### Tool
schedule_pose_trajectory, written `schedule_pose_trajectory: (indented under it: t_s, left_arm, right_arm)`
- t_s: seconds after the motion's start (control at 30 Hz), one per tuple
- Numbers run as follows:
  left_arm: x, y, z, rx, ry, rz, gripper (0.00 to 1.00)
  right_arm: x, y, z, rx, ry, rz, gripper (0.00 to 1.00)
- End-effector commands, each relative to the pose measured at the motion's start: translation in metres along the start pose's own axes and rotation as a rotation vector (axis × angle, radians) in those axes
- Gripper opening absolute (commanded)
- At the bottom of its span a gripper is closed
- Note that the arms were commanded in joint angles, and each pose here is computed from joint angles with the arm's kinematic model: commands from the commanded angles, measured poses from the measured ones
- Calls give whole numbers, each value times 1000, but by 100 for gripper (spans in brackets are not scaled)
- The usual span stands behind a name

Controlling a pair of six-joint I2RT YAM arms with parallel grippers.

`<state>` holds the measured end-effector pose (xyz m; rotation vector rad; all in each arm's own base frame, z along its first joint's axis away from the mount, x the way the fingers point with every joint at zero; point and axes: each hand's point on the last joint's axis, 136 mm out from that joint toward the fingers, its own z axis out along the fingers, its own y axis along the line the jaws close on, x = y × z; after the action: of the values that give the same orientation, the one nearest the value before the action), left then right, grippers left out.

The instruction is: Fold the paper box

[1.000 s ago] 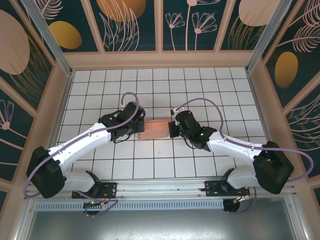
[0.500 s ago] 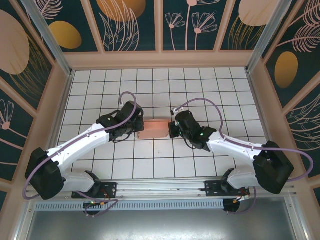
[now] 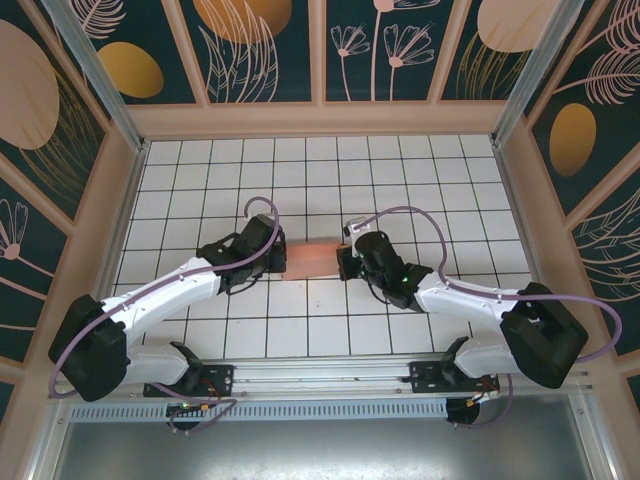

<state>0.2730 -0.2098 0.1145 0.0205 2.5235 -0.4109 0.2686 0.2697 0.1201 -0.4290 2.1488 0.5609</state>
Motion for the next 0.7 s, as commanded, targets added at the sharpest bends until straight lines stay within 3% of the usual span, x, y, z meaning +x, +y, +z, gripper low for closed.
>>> schedule_pose_trajectory:
  t_s: [0.0, 0.2, 0.27, 0.37, 0.47, 0.67]
  left_arm:
    - [31, -3, 15, 45, 110, 32, 0]
    - [32, -4, 15, 47, 116, 47, 0]
    - [32, -1, 16, 35, 114, 55, 0]
    - [35, 2, 19, 18, 124, 65, 0]
    - [37, 3, 20, 14, 134, 73, 1]
    - [35, 0, 21, 28, 128, 79, 1]
  right_arm:
    - [36, 3, 5, -27, 84, -45, 0]
    - [20, 15, -1, -43, 42, -90, 9]
    - [1, 24, -9, -72, -11, -98, 20]
    - [-27, 30, -23, -91, -103, -77, 56]
    - [-50, 29, -36, -77, -183, -45, 76]
    - [-74, 21, -36, 10, -200, 23, 77]
